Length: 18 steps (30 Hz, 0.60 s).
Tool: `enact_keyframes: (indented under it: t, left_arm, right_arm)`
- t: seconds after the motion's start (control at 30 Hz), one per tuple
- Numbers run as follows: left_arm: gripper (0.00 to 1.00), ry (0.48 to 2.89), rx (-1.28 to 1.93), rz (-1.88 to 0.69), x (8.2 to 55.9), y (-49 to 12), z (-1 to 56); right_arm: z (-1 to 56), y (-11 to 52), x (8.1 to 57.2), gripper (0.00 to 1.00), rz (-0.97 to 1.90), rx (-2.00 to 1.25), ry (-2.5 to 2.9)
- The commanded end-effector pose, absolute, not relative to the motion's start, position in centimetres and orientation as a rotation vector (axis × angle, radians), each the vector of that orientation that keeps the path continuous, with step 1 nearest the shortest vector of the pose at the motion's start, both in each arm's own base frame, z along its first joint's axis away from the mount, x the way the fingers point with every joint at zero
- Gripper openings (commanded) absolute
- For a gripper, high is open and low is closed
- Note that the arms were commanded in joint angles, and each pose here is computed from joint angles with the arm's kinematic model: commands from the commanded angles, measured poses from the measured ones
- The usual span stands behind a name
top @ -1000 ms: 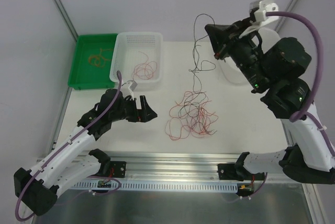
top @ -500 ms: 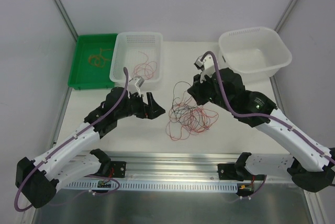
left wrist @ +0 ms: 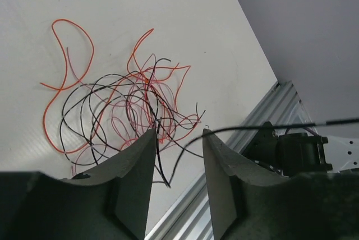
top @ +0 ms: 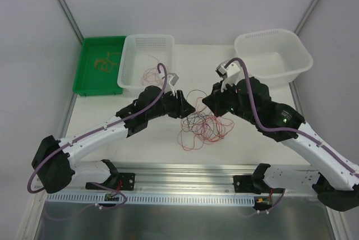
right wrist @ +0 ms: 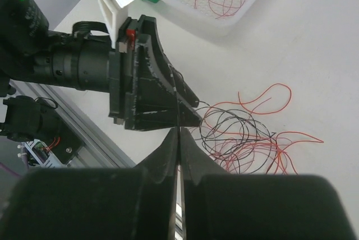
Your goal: Untangle the cables
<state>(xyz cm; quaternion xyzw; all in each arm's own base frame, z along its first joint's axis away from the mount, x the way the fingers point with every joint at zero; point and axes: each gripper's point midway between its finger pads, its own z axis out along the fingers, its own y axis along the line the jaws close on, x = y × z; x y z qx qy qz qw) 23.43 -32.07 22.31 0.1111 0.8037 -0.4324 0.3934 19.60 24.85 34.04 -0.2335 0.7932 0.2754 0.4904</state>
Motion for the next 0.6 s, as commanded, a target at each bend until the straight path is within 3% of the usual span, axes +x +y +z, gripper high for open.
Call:
enact_keyframes:
  t: [0.0, 0.07, 0.2, 0.57]
  left_arm:
    - [0.37, 1.953, 0.248, -1.083, 25.2, -33.6, 23.8]
    - [0.23, 2.001, 0.236, -1.049, 25.4, -33.7, 21.8]
    - [0.11, 2.119, 0.187, -0.985, 24.8, -32.6, 16.8]
    - [0.09, 2.33, 0.117, -0.868, 22.1, -29.2, 8.6]
  right_arm:
    - [35.7, 25.0, 19.3, 0.01, 0.733, -0.526, 1.878]
    - [36.1, 24.5, 19.3, 0.01, 0.715, -0.517, 1.867]
    - [38.1, 22.6, 19.7, 0.01, 0.639, -0.495, 1.82]
    - [45.9, 17.5, 21.7, 0.01, 0.451, -0.346, 1.669]
